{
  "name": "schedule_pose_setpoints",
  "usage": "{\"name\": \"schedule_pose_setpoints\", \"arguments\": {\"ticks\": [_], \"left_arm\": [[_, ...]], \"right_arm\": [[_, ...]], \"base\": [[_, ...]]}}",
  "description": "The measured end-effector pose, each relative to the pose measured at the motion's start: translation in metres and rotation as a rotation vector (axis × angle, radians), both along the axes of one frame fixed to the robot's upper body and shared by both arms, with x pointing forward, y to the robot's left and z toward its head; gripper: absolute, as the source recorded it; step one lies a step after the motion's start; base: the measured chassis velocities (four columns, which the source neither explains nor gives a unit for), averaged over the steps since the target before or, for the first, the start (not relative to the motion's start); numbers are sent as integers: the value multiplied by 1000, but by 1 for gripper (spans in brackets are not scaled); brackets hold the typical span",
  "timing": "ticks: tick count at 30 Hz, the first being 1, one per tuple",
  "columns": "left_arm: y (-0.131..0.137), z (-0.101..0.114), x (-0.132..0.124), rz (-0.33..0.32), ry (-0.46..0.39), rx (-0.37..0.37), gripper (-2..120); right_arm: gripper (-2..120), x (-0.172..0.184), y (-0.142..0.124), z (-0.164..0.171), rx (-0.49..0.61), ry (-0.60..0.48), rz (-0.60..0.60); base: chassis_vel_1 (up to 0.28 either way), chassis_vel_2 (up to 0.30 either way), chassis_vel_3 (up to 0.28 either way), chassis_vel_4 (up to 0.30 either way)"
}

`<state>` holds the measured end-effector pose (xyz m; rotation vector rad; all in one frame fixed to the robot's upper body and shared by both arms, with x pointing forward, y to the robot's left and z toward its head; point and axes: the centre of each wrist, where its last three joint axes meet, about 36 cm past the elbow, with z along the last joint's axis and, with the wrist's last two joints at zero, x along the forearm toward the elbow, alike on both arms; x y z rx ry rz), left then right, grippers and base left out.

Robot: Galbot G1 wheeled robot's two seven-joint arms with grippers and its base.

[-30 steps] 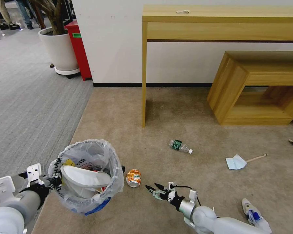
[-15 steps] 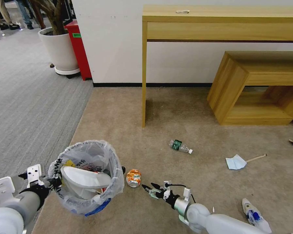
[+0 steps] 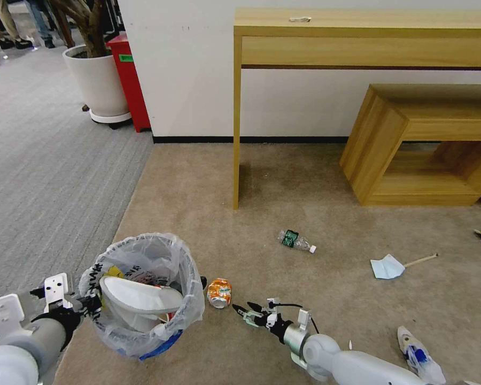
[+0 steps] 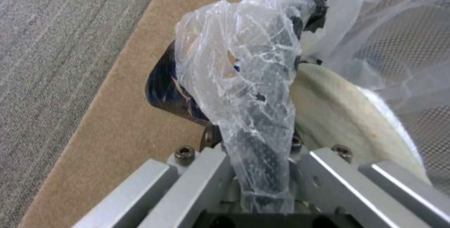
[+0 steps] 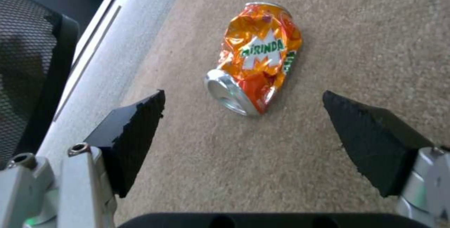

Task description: Pick up the trash bin and place the garbage on the floor into it.

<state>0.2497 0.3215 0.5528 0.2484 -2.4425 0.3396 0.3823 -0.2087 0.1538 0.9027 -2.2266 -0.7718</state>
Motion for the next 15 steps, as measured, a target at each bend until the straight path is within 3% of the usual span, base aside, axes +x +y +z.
{"name": "schedule_pose_setpoints", "arguments": {"ticks": [15], "left_arm": [[-2,1,-2,-5,6,2,1]], "right_arm": [[87,8,32,-11,0,5,22]], "base": [[0,0,0,0]]}}
